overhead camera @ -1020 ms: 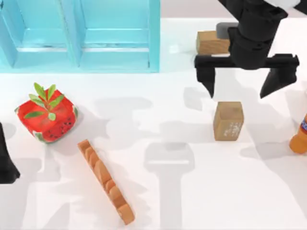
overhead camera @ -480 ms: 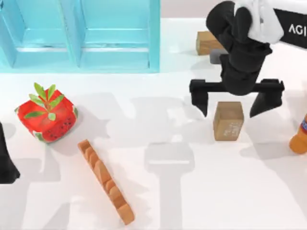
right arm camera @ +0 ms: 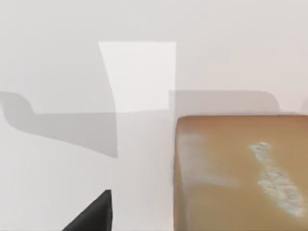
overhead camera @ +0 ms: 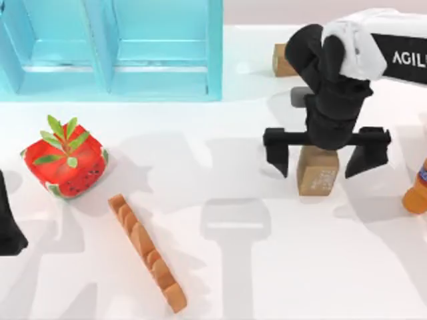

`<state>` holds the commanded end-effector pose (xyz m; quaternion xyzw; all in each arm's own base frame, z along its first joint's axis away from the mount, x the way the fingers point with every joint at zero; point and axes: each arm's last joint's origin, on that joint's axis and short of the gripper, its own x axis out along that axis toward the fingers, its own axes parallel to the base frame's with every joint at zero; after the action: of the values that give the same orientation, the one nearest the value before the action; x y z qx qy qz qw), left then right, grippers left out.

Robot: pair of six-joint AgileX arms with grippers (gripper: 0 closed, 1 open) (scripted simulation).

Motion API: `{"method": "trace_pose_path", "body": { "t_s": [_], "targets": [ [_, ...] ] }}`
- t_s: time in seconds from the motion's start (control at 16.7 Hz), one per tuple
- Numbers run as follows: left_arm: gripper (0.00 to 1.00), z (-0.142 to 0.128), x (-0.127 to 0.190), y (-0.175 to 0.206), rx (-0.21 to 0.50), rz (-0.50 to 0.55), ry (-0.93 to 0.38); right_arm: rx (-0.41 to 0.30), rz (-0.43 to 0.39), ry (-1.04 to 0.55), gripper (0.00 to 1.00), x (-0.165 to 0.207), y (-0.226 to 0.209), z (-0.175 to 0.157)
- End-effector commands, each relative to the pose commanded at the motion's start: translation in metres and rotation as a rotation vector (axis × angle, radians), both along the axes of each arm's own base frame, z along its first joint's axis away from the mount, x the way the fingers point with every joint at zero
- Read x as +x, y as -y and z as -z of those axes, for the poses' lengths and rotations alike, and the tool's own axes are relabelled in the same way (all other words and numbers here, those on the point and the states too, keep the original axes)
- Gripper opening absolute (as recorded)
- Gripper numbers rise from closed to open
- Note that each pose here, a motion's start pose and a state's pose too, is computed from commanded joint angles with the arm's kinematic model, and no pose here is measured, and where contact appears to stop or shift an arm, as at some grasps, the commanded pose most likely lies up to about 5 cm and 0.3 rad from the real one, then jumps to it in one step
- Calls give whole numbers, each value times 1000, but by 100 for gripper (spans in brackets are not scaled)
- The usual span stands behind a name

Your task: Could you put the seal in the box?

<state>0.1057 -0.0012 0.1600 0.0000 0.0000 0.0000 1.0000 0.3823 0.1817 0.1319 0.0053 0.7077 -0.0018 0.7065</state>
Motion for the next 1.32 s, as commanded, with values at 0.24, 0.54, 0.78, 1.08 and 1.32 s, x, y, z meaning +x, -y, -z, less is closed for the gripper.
{"method": "trace_pose_path", "body": {
  "t_s": [0.24, 0.54, 0.78, 1.08, 1.32],
  "targets": [
    [100, 0, 0, 0, 0, 0, 0, 0, 0, 0, 62, 0, 0, 0],
    [100, 0, 0, 0, 0, 0, 0, 0, 0, 0, 25, 0, 0, 0],
    [100, 0, 0, 0, 0, 0, 0, 0, 0, 0, 0, 0, 0, 0],
    [100, 0, 0, 0, 0, 0, 0, 0, 0, 0, 0, 0, 0, 0],
    [100, 0, 0, 0, 0, 0, 0, 0, 3, 2, 0, 1, 1, -1]
  ]
}}
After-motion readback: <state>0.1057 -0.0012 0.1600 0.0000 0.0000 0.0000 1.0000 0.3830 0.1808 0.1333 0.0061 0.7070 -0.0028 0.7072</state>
